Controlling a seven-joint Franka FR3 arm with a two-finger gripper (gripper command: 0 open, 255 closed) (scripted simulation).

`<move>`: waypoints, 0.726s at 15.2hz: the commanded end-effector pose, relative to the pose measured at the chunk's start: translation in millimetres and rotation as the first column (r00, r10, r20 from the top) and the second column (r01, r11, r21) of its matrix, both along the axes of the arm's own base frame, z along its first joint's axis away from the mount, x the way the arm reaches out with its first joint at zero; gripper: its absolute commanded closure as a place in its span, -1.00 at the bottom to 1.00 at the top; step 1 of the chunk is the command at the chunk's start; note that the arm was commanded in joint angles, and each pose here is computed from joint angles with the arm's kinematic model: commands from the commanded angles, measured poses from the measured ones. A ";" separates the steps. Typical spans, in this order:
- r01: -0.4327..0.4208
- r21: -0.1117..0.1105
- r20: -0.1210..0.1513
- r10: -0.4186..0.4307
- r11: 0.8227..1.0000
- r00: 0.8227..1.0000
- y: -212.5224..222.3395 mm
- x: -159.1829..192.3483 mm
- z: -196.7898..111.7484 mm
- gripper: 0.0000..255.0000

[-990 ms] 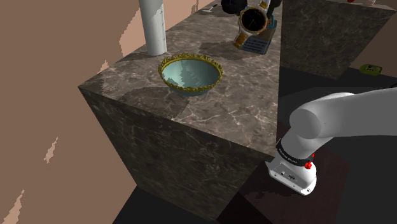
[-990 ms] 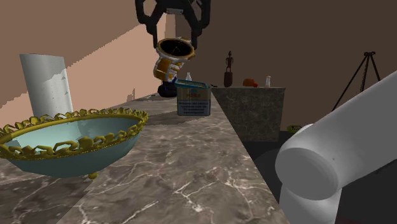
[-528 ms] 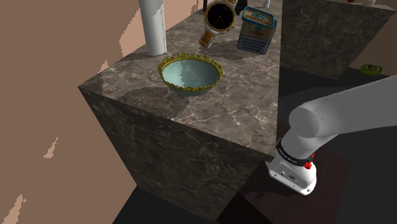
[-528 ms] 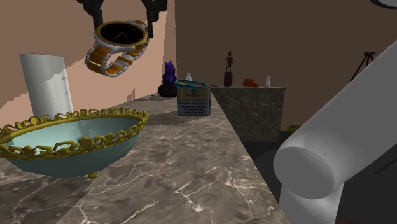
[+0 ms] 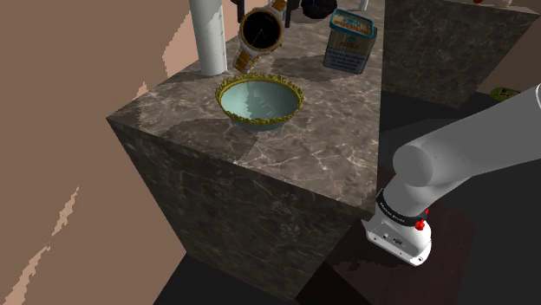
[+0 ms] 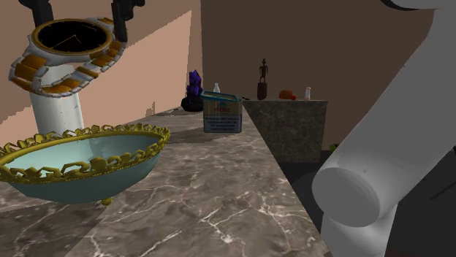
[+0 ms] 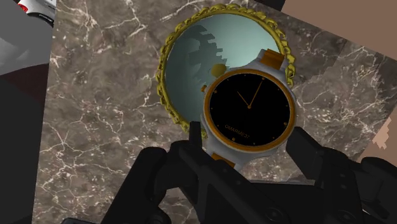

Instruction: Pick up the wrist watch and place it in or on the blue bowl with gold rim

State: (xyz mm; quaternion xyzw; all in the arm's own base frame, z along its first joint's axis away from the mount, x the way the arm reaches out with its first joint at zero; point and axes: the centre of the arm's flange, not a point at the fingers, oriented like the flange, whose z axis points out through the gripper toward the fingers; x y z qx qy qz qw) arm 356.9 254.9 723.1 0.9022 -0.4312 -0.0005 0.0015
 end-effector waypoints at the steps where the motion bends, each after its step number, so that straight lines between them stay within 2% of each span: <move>1: 0.000 0.000 0.000 0.000 1.000 1.000 0.4 0.7 -10.6 1.00; 11: 0.000 0.000 0.000 0.000 1.000 1.000 0.4 0.7 -63.4 1.00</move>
